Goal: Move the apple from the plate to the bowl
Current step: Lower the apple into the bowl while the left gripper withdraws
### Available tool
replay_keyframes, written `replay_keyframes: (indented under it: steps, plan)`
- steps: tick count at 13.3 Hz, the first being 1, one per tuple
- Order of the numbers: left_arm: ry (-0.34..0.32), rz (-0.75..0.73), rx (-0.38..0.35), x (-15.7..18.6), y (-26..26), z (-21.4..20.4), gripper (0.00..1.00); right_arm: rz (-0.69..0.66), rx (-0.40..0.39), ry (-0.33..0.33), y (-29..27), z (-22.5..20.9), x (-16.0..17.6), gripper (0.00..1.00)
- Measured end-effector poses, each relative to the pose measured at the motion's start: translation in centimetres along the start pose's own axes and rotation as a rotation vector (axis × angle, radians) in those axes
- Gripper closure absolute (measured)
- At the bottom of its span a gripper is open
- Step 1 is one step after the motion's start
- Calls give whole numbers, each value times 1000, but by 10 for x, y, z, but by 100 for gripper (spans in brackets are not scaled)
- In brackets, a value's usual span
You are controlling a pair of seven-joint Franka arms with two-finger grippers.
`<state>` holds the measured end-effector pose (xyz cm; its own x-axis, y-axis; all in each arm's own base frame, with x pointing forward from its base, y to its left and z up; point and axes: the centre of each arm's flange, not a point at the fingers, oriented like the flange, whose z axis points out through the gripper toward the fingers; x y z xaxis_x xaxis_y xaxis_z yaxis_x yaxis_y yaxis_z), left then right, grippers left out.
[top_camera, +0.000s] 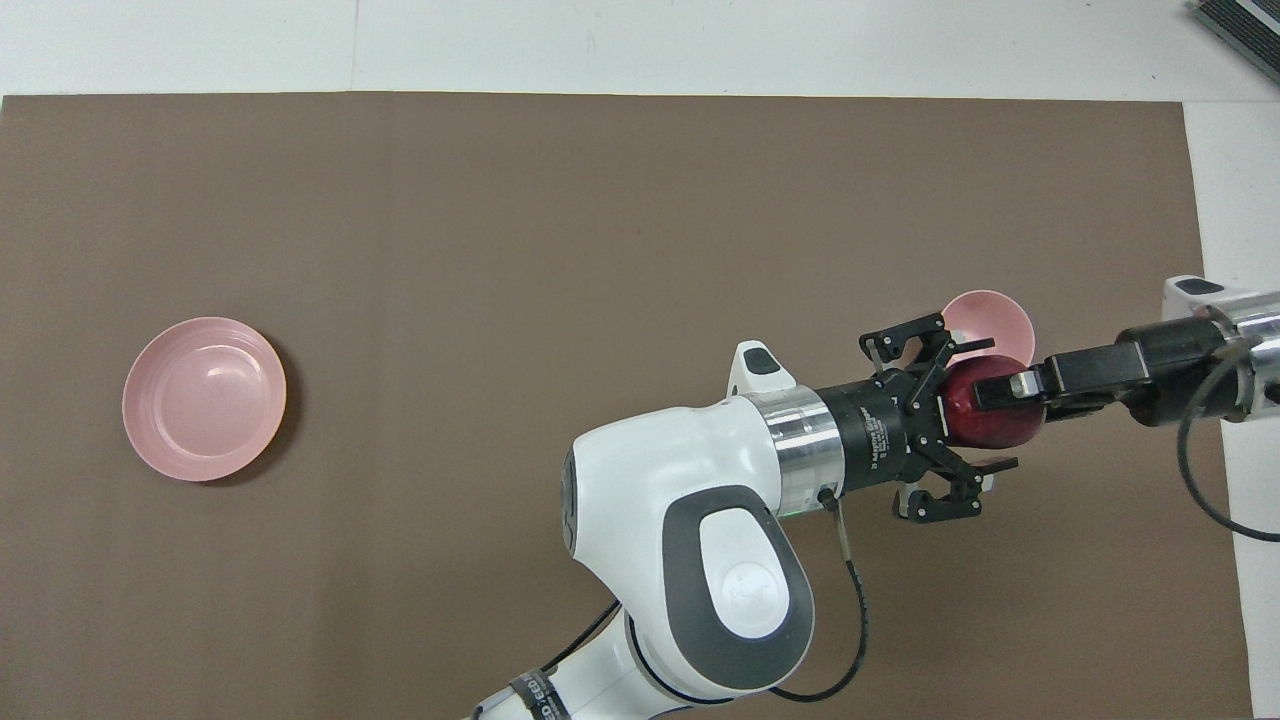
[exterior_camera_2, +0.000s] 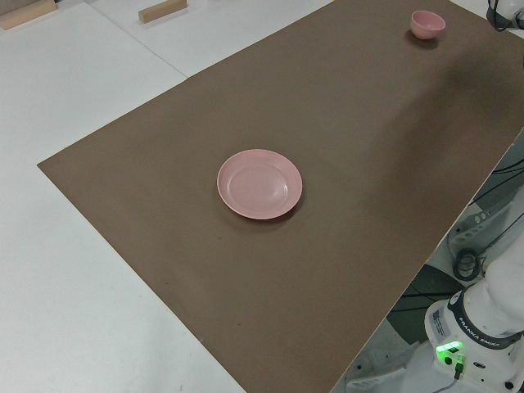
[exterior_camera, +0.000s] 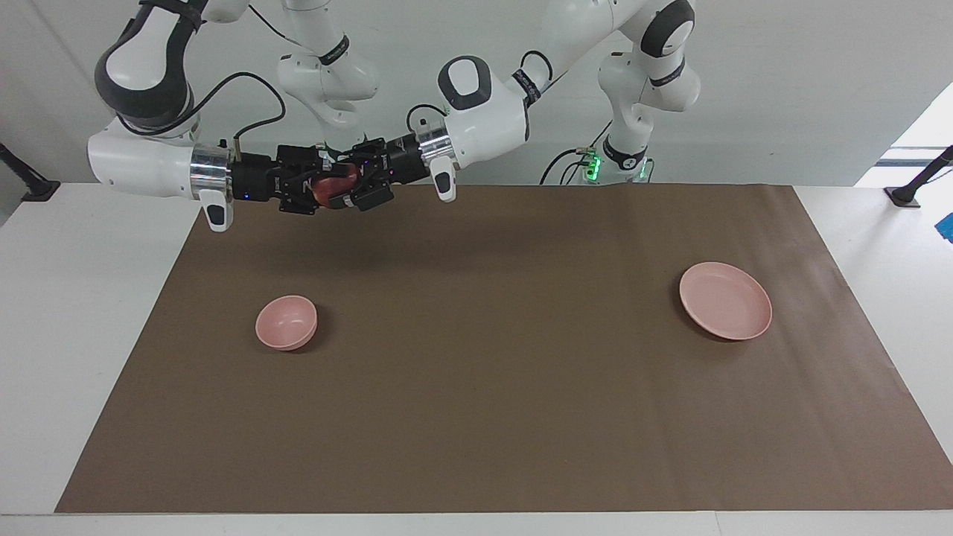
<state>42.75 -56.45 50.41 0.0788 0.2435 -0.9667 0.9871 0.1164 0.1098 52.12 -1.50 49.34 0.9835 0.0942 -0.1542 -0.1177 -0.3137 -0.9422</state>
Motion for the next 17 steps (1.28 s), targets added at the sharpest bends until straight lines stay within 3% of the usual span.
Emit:
replay_keyframes:
  steps: [6,10,12,17]
  plan:
    - [21,45,-6,2,8,-3,0,-2,-74,11,1,-7,5,11]
    - [53,51,43,35,36,-20,0,0,-209,16,8,-25,15,12]
    - [75,99,118,48,48,-32,0,-18,-332,34,19,-36,20,12]
    - [120,216,334,78,85,-80,0,-113,-738,36,44,-48,36,12]
